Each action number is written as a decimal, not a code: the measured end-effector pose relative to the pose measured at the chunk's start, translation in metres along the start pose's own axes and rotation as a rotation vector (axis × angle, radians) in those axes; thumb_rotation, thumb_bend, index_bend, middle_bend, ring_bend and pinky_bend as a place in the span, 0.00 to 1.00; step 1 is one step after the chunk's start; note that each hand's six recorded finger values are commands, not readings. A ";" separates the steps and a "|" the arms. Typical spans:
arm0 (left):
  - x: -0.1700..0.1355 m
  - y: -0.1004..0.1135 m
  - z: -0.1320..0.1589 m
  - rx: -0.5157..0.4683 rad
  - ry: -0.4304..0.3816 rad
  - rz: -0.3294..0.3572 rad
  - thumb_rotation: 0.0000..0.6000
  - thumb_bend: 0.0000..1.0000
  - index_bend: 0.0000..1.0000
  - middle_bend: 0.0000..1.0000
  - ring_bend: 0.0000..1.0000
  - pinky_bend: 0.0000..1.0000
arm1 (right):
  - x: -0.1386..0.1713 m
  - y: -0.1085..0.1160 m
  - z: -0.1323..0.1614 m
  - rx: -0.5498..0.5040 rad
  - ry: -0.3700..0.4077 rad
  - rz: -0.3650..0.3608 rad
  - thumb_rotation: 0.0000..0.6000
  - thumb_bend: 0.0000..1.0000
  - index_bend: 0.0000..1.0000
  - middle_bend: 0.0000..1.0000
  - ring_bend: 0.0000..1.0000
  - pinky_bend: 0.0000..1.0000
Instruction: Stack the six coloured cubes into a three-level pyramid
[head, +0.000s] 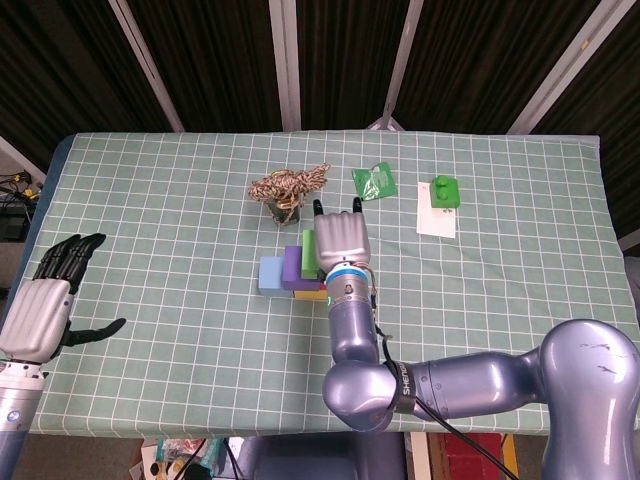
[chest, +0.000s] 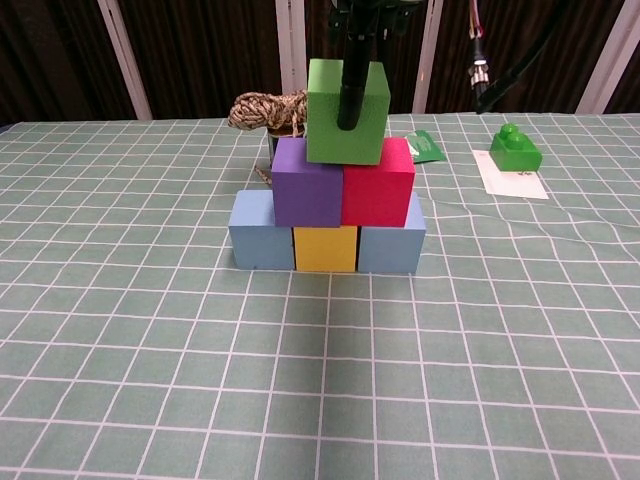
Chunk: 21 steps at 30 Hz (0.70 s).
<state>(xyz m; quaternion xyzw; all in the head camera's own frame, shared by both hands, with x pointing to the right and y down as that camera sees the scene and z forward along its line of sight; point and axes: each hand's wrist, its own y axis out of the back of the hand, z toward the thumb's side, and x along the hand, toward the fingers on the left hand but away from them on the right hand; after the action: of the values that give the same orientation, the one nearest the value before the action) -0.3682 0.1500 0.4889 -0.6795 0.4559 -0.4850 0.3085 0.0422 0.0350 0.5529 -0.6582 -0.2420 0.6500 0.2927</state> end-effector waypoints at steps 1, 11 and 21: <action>0.000 0.000 0.000 0.000 0.000 0.001 1.00 0.15 0.00 0.06 0.00 0.00 | 0.000 0.000 0.000 0.000 -0.001 0.001 1.00 0.18 0.08 0.57 0.33 0.00; 0.000 0.001 0.000 0.001 -0.001 0.002 1.00 0.15 0.00 0.06 0.00 0.00 | 0.002 -0.003 -0.001 0.001 0.000 0.010 1.00 0.18 0.08 0.57 0.33 0.00; 0.000 0.000 0.000 0.003 0.002 -0.002 1.00 0.15 0.00 0.06 0.00 0.00 | 0.001 -0.002 0.000 -0.001 0.000 0.006 1.00 0.18 0.08 0.57 0.33 0.00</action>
<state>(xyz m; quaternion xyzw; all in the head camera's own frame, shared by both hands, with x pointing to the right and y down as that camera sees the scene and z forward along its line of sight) -0.3683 0.1503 0.4890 -0.6791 0.4548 -0.4865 0.3086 0.0427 0.0372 0.5537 -0.6591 -0.2406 0.6507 0.2903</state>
